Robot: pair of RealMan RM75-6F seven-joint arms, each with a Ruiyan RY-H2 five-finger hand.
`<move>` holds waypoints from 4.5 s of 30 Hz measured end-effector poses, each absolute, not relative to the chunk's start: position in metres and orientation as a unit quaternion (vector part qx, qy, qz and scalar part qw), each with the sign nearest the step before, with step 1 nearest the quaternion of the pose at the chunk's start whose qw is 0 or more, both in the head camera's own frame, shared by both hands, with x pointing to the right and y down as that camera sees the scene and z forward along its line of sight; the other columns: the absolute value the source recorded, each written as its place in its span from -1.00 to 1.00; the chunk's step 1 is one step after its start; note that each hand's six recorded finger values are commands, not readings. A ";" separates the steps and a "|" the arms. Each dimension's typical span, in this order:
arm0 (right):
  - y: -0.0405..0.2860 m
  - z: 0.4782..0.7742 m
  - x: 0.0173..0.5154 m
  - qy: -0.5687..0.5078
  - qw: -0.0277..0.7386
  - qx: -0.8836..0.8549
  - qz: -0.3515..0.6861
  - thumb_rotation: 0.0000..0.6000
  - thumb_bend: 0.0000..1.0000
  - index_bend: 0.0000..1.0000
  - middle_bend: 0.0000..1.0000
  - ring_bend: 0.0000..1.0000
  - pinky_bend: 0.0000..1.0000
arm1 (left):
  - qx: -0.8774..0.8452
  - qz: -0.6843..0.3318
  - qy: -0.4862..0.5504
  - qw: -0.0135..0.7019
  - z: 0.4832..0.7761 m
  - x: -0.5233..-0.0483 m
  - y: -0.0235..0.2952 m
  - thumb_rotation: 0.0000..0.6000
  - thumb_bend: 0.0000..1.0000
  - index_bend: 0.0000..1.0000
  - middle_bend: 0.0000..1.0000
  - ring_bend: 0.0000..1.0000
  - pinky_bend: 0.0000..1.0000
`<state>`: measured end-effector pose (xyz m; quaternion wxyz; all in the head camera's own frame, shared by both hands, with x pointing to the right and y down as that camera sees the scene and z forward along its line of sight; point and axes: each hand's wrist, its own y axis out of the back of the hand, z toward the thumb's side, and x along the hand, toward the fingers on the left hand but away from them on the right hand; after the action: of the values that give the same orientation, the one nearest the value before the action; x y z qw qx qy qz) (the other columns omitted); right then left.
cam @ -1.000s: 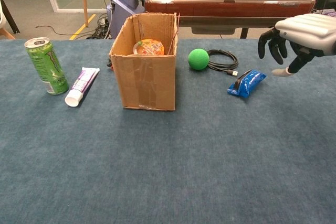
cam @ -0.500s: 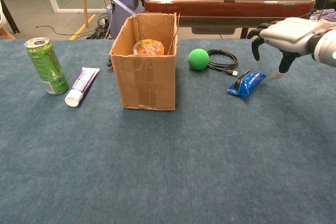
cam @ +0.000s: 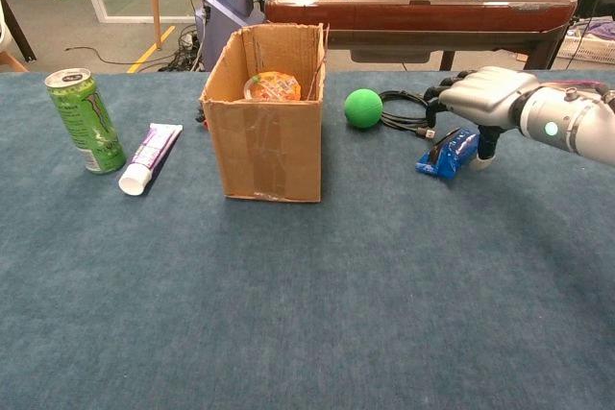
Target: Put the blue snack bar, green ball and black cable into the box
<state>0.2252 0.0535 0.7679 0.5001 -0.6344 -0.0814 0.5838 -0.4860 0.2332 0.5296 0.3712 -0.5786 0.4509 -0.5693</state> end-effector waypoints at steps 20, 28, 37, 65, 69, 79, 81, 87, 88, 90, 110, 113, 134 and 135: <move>0.057 0.772 0.223 -0.091 0.502 -0.634 0.581 1.00 -0.39 0.20 -0.67 -1.00 -0.86 | -0.579 -0.570 0.450 0.371 0.530 -0.486 0.234 1.00 -0.85 0.14 -0.08 -0.25 0.36; 0.048 0.754 0.219 -0.120 0.510 -0.640 0.562 1.00 -0.38 0.21 -0.66 -1.00 -0.86 | -0.579 -0.571 0.450 0.369 0.531 -0.487 0.233 1.00 -0.85 0.14 -0.08 -0.25 0.36; 0.032 0.703 0.194 -0.165 0.544 -0.643 0.514 1.00 -0.37 0.22 -0.65 -1.00 -0.86 | -0.580 -0.571 0.449 0.369 0.531 -0.486 0.233 1.00 -0.85 0.14 -0.08 -0.25 0.36; 0.021 0.621 0.062 -0.240 0.596 -0.670 0.373 1.00 -0.48 -0.07 -0.59 -1.00 -0.86 | -0.581 -0.559 0.461 0.370 0.523 -0.487 0.233 1.00 -0.85 0.14 -0.08 -0.25 0.36; 0.023 0.634 0.051 -0.230 0.592 -0.673 0.379 1.00 -0.79 -0.45 -0.64 -1.00 -0.86 | -0.582 -0.556 0.464 0.370 0.521 -0.487 0.233 1.00 -0.85 0.14 -0.08 -0.25 0.36; 0.024 0.646 0.040 -0.224 0.587 -0.680 0.378 1.00 -1.00 -0.76 -0.66 -1.00 -0.86 | -0.583 -0.556 0.463 0.369 0.520 -0.487 0.234 1.00 -0.85 0.14 -0.08 -0.25 0.36; 0.022 0.644 0.044 -0.227 0.590 -0.675 0.380 1.00 -1.00 -0.76 -0.66 -1.00 -0.85 | -0.583 -0.557 0.462 0.369 0.520 -0.487 0.234 1.00 -0.85 0.14 -0.08 -0.25 0.36; 0.009 0.637 0.075 -0.241 0.592 -0.656 0.401 1.00 -1.00 -0.76 -0.66 -1.00 -0.86 | -0.583 -0.558 0.461 0.369 0.521 -0.488 0.234 1.00 -0.85 0.14 -0.08 -0.25 0.36; 0.005 0.636 0.085 -0.246 0.590 -0.651 0.410 1.00 -1.00 -0.76 -0.66 -1.00 -0.85 | -0.583 -0.559 0.461 0.369 0.521 -0.487 0.234 1.00 -0.85 0.14 -0.08 -0.25 0.36; 0.000 0.635 0.100 -0.253 0.583 -0.646 0.423 1.00 -1.00 -0.76 -0.66 -0.99 -0.84 | -0.583 -0.559 0.460 0.369 0.522 -0.487 0.234 1.00 -0.85 0.14 -0.08 -0.25 0.36; -0.019 0.680 0.183 -0.262 0.497 -0.633 0.532 1.00 -0.20 -0.50 0.86 0.61 0.72 | -0.583 -0.562 0.458 0.366 0.525 -0.487 0.234 1.00 -0.85 0.13 -0.08 -0.25 0.36; -0.018 0.692 0.186 -0.252 0.478 -0.637 0.550 1.00 0.10 -0.46 1.00 0.84 0.88 | -0.583 -0.561 0.460 0.366 0.524 -0.487 0.234 1.00 -0.85 0.13 -0.08 -0.25 0.36; -0.011 0.756 0.158 -0.203 0.421 -0.658 0.591 1.00 0.66 -0.41 1.00 1.00 1.00 | -0.584 -0.561 0.464 0.358 0.524 -0.491 0.233 1.00 -0.85 0.13 -0.08 -0.25 0.36; -0.011 0.757 0.157 -0.203 0.420 -0.658 0.590 1.00 0.66 -0.41 1.00 1.00 1.00 | -0.584 -0.561 0.465 0.358 0.524 -0.491 0.233 1.00 -0.85 0.13 -0.08 -0.25 0.36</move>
<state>0.1569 -0.0114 0.7573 0.4205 -0.6584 -0.2031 0.5904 -0.4910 0.2330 0.5238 0.3575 -0.5845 0.4647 -0.5609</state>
